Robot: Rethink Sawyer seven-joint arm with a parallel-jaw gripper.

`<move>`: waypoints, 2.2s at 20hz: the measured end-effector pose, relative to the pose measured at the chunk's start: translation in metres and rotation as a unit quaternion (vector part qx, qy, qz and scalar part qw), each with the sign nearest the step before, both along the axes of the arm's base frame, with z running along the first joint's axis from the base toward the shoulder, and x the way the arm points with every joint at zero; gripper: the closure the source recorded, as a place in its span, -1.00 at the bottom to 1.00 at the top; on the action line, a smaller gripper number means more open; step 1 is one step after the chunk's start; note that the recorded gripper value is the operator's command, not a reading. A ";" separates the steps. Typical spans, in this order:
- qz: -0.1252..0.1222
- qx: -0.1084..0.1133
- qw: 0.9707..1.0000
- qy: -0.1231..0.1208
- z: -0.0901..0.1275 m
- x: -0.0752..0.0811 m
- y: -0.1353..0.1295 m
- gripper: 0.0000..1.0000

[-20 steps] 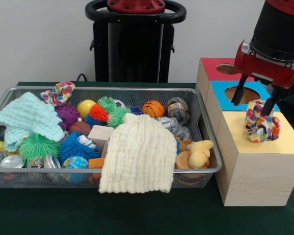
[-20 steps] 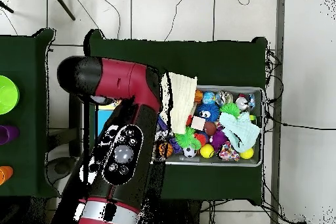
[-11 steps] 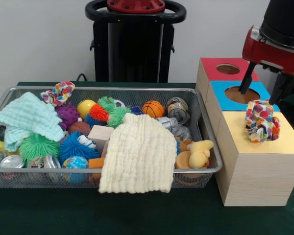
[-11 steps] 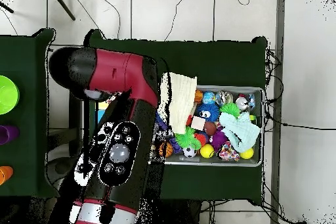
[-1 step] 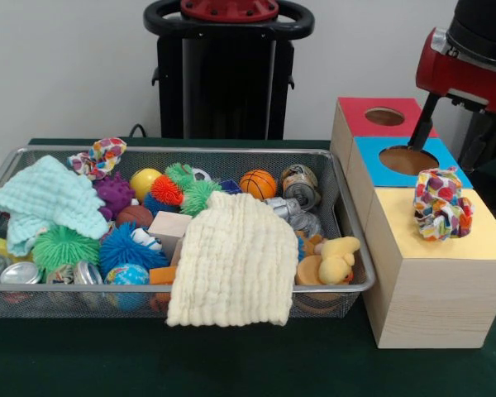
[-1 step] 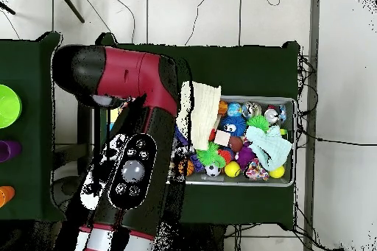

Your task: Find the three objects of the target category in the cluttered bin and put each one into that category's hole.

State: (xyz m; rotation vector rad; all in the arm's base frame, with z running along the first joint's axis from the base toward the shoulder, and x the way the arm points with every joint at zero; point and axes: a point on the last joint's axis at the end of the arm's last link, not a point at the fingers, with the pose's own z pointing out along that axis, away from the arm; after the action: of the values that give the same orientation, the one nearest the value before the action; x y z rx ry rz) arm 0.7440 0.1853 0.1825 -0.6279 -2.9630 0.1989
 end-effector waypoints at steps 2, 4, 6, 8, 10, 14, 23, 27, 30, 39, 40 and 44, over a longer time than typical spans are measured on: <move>0.001 0.000 1.000 0.000 0.002 0.001 0.001 -1.00; 0.002 0.001 1.000 -0.001 0.004 0.002 0.002 -1.00; 0.002 0.001 1.000 -0.001 0.004 0.002 0.002 -1.00; 0.002 0.001 1.000 -0.002 0.005 0.002 0.002 -1.00; 0.002 0.001 1.000 -0.002 0.005 0.002 0.002 -1.00; 0.002 0.001 1.000 -0.002 0.005 0.002 0.002 -1.00; 0.002 0.001 1.000 -0.002 0.005 0.002 0.002 1.00; 0.002 0.001 1.000 -0.002 0.005 0.002 0.002 1.00; 0.002 0.001 1.000 -0.002 0.005 0.002 0.002 1.00; 0.002 0.001 1.000 -0.002 0.005 0.002 0.002 1.00; 0.002 0.001 1.000 -0.002 0.005 0.002 0.002 1.00; 0.002 0.001 1.000 -0.002 0.005 0.002 0.002 1.00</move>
State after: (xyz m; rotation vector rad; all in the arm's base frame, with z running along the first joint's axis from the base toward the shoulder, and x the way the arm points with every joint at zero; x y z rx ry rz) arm 0.7465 0.1871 0.1874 -0.6238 -2.9674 0.1951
